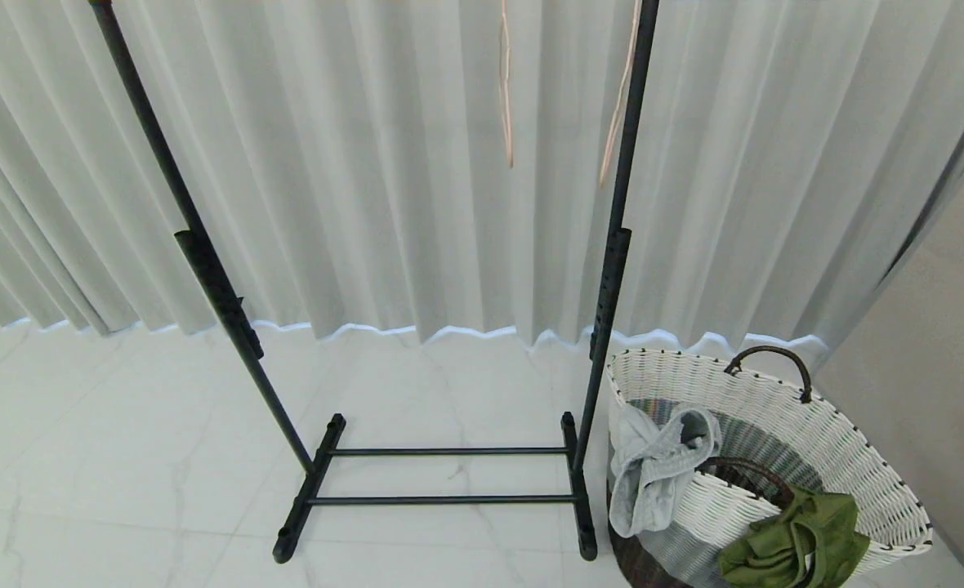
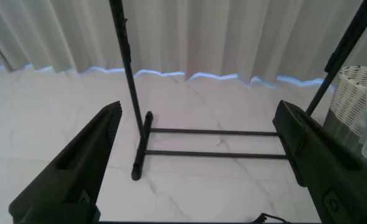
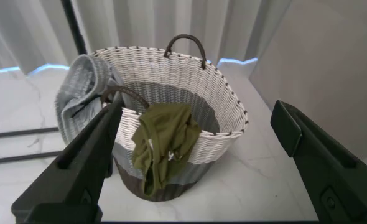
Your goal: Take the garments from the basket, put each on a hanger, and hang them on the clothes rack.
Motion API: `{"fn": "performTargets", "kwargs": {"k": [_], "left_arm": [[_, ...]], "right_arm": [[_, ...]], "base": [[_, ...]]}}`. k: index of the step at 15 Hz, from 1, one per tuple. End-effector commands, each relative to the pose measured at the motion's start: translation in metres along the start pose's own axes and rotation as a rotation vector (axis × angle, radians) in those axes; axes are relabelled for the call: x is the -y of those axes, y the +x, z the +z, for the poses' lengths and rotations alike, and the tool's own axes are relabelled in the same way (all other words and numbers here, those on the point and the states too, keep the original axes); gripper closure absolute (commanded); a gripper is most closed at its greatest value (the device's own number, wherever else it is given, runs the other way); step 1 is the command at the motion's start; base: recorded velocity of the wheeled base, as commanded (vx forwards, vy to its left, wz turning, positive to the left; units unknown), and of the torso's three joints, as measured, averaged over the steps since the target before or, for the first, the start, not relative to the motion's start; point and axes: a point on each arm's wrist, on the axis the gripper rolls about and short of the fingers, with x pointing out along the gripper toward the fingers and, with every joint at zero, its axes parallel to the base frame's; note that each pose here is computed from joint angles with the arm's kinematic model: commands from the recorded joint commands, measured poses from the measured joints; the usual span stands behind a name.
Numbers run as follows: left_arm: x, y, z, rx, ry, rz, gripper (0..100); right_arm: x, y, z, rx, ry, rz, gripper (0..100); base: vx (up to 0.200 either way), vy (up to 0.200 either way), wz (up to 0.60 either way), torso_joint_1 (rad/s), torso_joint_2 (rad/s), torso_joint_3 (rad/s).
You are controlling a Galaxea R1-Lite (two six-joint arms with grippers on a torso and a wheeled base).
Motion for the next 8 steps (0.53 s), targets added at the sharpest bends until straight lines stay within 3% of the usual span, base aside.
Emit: {"fn": "performTargets", "kwargs": {"k": [1,7,8], "left_arm": [[0.0,0.0001,0.0001,0.0,0.002,0.002,0],[0.0,0.0001,0.0001,0.0,0.002,0.001,0],[0.0,0.0001,0.0001,0.0,-0.001,0.002,0]], "right_arm": [[0.0,0.0,0.0,0.0,0.0,0.001,0],[0.0,0.0,0.0,0.0,0.0,0.001,0],[0.0,0.0,0.0,0.0,-0.003,0.003,0]], "base": [[0.2,0.0,0.0,0.007,0.0,0.002],[0.2,0.0,0.0,0.003,0.0,0.002],[0.0,0.0,0.0,0.0,0.0,0.0]]}}
